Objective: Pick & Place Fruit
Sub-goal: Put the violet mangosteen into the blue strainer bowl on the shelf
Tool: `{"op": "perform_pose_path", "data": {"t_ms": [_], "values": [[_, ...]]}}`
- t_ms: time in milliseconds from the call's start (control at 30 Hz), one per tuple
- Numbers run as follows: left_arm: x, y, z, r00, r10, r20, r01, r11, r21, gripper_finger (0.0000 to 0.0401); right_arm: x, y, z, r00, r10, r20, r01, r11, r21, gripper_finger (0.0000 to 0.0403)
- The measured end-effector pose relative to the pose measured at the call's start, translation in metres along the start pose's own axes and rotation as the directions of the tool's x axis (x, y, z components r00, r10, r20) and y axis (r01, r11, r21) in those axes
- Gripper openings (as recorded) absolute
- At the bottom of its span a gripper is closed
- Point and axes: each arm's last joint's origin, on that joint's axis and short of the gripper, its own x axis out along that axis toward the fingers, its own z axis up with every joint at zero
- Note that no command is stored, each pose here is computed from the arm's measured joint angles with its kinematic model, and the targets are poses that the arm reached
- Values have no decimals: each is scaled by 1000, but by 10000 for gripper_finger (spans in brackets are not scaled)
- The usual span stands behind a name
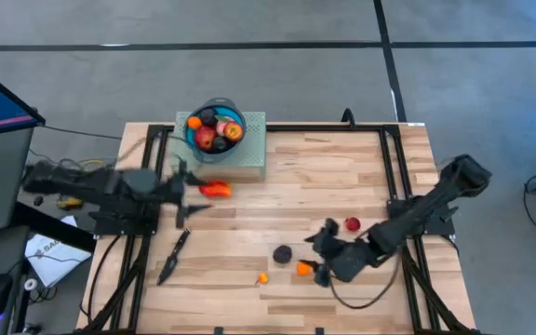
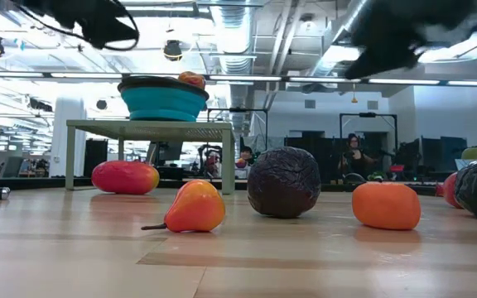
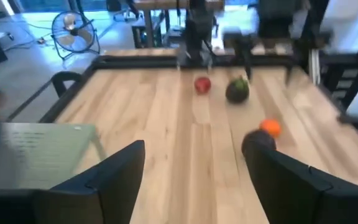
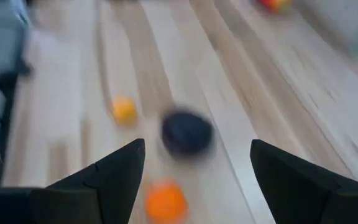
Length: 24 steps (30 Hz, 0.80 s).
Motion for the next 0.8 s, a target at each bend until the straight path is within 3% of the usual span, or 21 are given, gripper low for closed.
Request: {"op": "perform_pose_path", "data": {"t_ms": [167, 300, 400, 600, 800], "values": [[23, -46, -17, 999, 47, -1, -47, 994, 96, 265, -38, -17, -4, 960, -79, -268, 91, 995, 33, 286], [38, -72, -25, 999, 43, -10, -41, 989, 140, 264, -56, -28, -10, 872, -11, -489, 81, 989, 121, 286], [49, -81, -32, 999, 42, -27, -37, 987, 156, 264, -60, -28, -15, 834, 46, -550, 36, 990, 137, 286], [60, -85, -38, 998, 54, -45, -47, 986, 158, 264, -51, -26, -25, 776, -6, -630, 40, 998, 40, 300], [59, -85, -37, 998, 53, -34, -48, 989, 141, 264, -23, -25, -44, 697, -146, -702, 49, 986, -157, 373]]}}
